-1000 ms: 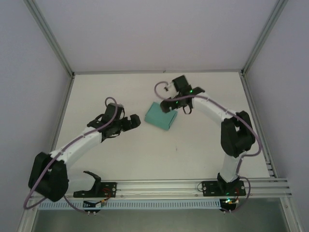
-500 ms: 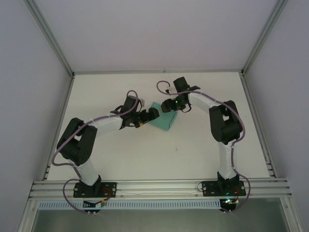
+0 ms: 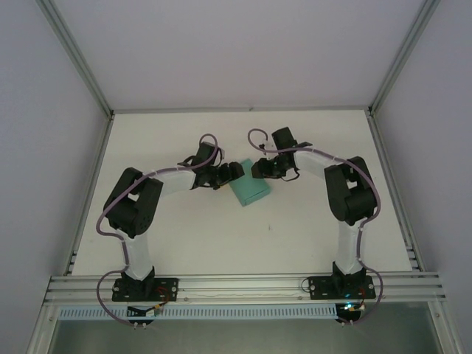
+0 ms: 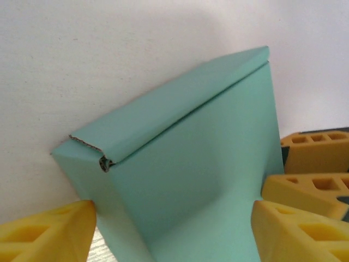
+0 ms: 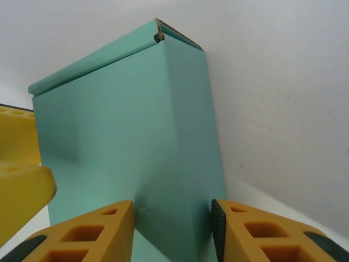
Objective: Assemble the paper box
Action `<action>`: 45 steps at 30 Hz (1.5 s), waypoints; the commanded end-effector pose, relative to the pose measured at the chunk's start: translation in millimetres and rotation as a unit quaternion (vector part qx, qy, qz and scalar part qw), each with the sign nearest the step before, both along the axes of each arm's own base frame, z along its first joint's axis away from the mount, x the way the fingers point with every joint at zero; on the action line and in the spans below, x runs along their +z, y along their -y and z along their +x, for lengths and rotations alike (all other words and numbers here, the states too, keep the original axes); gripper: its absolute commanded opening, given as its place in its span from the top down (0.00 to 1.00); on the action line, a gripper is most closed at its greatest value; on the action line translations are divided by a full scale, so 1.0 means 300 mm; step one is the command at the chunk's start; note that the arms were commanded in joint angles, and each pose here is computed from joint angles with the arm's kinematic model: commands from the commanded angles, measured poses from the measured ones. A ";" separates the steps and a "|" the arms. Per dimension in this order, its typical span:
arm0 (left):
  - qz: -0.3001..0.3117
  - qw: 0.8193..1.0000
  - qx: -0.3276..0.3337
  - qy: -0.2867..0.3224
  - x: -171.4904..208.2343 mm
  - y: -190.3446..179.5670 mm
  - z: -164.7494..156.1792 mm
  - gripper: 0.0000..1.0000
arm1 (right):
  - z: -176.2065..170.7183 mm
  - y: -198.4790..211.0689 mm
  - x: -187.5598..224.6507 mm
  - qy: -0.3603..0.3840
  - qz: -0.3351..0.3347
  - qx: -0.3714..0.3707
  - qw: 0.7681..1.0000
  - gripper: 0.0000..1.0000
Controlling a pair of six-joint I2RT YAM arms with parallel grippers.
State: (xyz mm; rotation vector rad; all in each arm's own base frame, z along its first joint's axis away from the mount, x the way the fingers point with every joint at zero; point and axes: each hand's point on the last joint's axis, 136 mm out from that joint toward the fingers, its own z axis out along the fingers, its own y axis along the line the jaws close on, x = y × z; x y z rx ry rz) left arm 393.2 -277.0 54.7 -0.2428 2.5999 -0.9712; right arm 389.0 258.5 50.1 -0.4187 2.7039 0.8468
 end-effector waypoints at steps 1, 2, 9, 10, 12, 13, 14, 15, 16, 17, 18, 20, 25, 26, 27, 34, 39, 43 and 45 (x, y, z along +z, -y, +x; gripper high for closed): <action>-0.001 1.000 -0.016 -0.017 -0.038 0.024 -0.018 0.30 | -0.085 -0.048 -0.046 -0.041 0.020 0.009 0.999 0.60; -0.002 1.000 -0.016 -0.020 -0.048 0.027 -0.020 0.33 | -0.089 -0.054 -0.055 -0.044 0.021 0.010 0.999 0.60; 0.009 0.998 -0.001 -0.056 -0.149 0.054 -0.087 0.48 | -0.069 -0.070 -0.086 -0.045 0.023 0.013 0.999 0.62; 0.005 0.998 0.001 -0.062 -0.167 0.067 -0.104 0.52 | -0.067 -0.073 -0.088 -0.045 0.023 0.015 0.999 0.62; -0.003 0.997 0.011 -0.075 -0.202 0.082 -0.128 0.60 | -0.060 -0.076 -0.094 -0.044 0.022 0.019 0.999 0.63; -0.008 0.996 0.019 -0.081 -0.217 0.086 -0.136 0.64 | -0.059 -0.078 -0.097 -0.043 0.021 0.022 0.999 0.64; -0.013 0.996 0.026 -0.085 -0.229 0.087 -0.141 0.68 | -0.060 -0.081 -0.099 -0.041 0.022 0.026 0.999 0.65; -0.017 0.995 0.034 -0.089 -0.241 0.089 -0.147 0.73 | -0.062 -0.083 -0.104 -0.041 0.023 0.030 0.998 0.65; -0.017 0.995 0.041 -0.093 -0.254 0.085 -0.154 0.78 | -0.062 -0.084 -0.100 -0.038 0.023 0.032 0.998 0.65; -0.015 0.994 0.049 -0.095 -0.262 0.078 -0.159 0.81 | -0.063 -0.081 -0.109 -0.040 0.020 0.033 0.998 0.65; -0.013 0.994 0.059 -0.095 -0.267 0.070 -0.163 0.85 | -0.064 -0.078 -0.113 -0.039 0.018 0.034 0.999 0.65; -0.012 0.993 0.071 -0.093 -0.273 0.058 -0.173 0.92 | -0.061 -0.076 -0.113 -0.035 0.015 0.036 0.999 0.65; -0.017 0.992 0.080 -0.097 -0.283 0.059 -0.191 1.00 | -0.054 -0.072 -0.120 -0.031 0.014 0.036 0.999 0.65; -0.019 0.991 0.082 -0.100 -0.287 0.062 -0.194 1.00 | -0.058 -0.078 -0.120 -0.030 0.014 0.039 0.999 0.65; -0.023 0.991 0.082 -0.100 -0.289 0.065 -0.194 1.00 | -0.056 -0.077 -0.118 -0.029 0.015 0.039 0.999 0.65; -0.024 0.991 0.102 -0.086 -0.276 0.041 -0.190 1.00 | -0.038 -0.055 -0.121 -0.022 -0.003 0.023 0.999 0.65; -0.007 0.995 0.079 -0.063 -0.205 0.051 -0.172 0.83 | -0.006 -0.020 -0.110 -0.007 -0.033 0.002 0.999 0.63; 0.012 0.996 0.077 -0.034 -0.122 0.030 -0.156 0.64 | 0.033 0.023 -0.102 0.011 -0.080 -0.013 0.997 0.63; 0.022 0.997 0.072 -0.021 -0.084 0.021 -0.151 0.58 | 0.051 0.037 -0.093 0.018 -0.094 -0.019 0.995 0.63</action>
